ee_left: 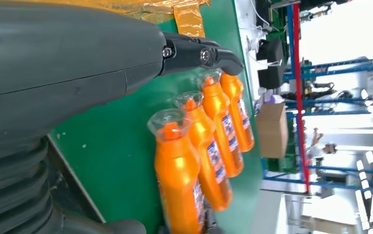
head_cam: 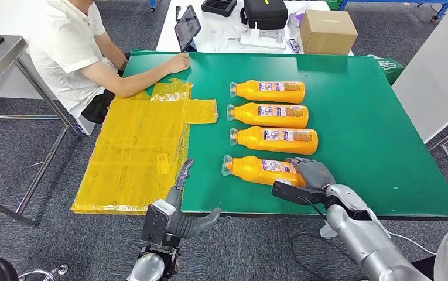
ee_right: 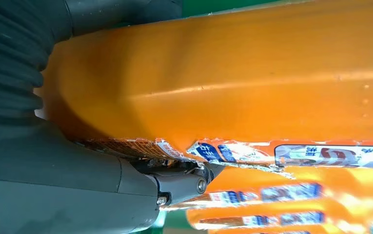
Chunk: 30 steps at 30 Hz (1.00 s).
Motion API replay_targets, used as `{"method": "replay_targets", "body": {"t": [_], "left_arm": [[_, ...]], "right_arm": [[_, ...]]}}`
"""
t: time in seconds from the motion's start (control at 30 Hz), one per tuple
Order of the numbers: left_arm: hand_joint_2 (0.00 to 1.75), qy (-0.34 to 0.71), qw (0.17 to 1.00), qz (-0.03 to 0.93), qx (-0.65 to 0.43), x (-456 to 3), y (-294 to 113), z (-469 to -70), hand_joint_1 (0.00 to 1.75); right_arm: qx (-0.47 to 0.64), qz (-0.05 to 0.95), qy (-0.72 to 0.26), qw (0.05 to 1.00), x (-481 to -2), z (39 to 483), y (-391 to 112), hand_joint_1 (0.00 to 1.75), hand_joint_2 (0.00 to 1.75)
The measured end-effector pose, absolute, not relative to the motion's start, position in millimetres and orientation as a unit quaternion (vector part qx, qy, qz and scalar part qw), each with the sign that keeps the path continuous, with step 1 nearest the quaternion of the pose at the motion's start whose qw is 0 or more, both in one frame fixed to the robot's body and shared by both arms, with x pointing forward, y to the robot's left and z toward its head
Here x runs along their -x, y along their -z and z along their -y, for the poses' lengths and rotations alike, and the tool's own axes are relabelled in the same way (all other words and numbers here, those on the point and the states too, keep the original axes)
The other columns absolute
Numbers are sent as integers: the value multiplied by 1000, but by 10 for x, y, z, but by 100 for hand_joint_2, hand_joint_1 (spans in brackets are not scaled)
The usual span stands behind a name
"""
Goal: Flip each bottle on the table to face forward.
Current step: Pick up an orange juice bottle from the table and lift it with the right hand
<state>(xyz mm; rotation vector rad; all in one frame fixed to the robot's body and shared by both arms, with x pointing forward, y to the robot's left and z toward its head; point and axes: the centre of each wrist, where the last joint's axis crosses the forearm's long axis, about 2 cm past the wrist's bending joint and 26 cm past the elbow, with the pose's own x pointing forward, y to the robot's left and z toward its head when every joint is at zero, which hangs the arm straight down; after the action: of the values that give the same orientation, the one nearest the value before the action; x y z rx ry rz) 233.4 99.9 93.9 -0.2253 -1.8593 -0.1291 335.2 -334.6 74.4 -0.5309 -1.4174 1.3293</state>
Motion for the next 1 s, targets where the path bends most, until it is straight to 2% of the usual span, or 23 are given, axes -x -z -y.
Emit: {"method": "replay_targets", "body": {"t": [0.33,0.57,0.73,0.87,1.0], "left_arm": [[175,-120,667,713,181,-2306,-884,-1017,0],[175,-134,674,700,194,-2290,-867,-1023,0],[175,-184,699,632,281,-2221,-822,-1026,0],[175,-178,677,644,308,-2184,-858,-1024,0],[175,-135,646,673,335,-2186,-943,-984,0]], "right_arm": [[132,728,-380,556,-3095,2869,-708,175,175],[123,746,-347,554,-3056,2748,-748,174,175],[109,771,-301,551,-3054,2658,-761,172,175],[88,786,-272,549,-3015,2497,-740,175,175],[31,787,-283,547,-2962,2255,-707,175,175]]}}
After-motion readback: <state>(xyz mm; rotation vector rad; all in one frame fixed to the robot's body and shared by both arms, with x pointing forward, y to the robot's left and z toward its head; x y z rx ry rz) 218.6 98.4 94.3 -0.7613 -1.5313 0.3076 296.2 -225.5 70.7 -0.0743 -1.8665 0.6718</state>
